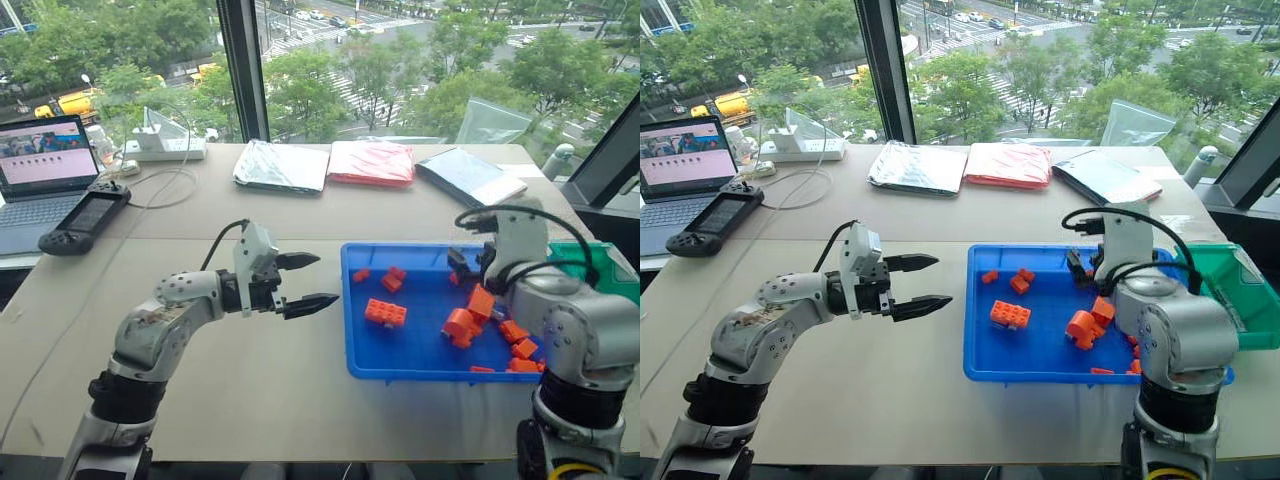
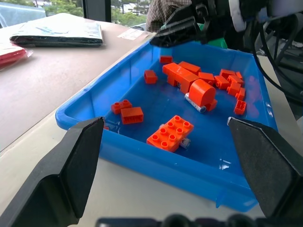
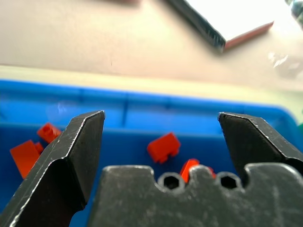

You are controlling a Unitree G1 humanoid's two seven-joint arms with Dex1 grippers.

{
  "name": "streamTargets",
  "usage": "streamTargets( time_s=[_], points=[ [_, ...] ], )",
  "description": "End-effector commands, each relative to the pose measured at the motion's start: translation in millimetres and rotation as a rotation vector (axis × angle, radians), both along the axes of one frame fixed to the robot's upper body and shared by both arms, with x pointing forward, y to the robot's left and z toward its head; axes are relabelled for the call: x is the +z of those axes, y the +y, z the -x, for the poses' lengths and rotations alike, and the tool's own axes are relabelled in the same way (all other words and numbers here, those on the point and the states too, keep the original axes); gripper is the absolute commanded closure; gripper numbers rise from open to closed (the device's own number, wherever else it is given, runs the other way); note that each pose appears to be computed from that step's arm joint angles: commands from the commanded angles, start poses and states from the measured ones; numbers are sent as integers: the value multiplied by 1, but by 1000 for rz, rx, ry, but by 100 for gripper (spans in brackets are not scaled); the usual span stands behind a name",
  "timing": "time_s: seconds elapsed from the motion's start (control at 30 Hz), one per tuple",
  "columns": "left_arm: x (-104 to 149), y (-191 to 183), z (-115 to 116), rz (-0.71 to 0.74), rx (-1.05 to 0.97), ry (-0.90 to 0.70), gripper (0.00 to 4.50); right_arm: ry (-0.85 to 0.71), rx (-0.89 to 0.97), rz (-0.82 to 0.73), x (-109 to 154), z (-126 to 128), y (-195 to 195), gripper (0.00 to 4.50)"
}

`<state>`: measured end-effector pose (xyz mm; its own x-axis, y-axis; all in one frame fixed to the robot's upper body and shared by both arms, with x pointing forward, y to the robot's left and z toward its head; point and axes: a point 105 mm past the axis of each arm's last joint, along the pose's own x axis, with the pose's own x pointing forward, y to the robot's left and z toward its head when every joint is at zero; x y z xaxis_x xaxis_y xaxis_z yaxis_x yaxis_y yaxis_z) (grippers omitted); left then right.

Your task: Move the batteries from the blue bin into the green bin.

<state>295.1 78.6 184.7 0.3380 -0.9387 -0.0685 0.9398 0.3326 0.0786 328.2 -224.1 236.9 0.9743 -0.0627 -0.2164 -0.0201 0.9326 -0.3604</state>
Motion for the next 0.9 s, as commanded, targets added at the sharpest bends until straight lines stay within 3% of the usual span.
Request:
streamTargets(
  time_s=[0.03, 0.2, 0.27, 0.53, 0.77, 0.9],
  points=[
    [3, -9, 4, 18, -31, -12, 0, -28, 148, 146, 33, 5, -16, 5],
    [0, -13, 4, 33, -42, 0, 0, 130, 523, 577, 30, 8, -22, 5],
    [0, -16, 4, 39, -45, 1, 0, 206, 654, 662, 20, 10, -21, 5],
    [-4, -19, 10, 62, -47, 21, 0, 514, 1138, 1275, -42, 19, -10, 5],
    [-2, -21, 12, 82, -55, 41, 0, 601, 1276, 1658, -57, -4, -14, 5],
    [-4, -22, 14, 79, -56, 48, 0, 620, 1359, 1736, -67, -9, -9, 5]
  ],
)
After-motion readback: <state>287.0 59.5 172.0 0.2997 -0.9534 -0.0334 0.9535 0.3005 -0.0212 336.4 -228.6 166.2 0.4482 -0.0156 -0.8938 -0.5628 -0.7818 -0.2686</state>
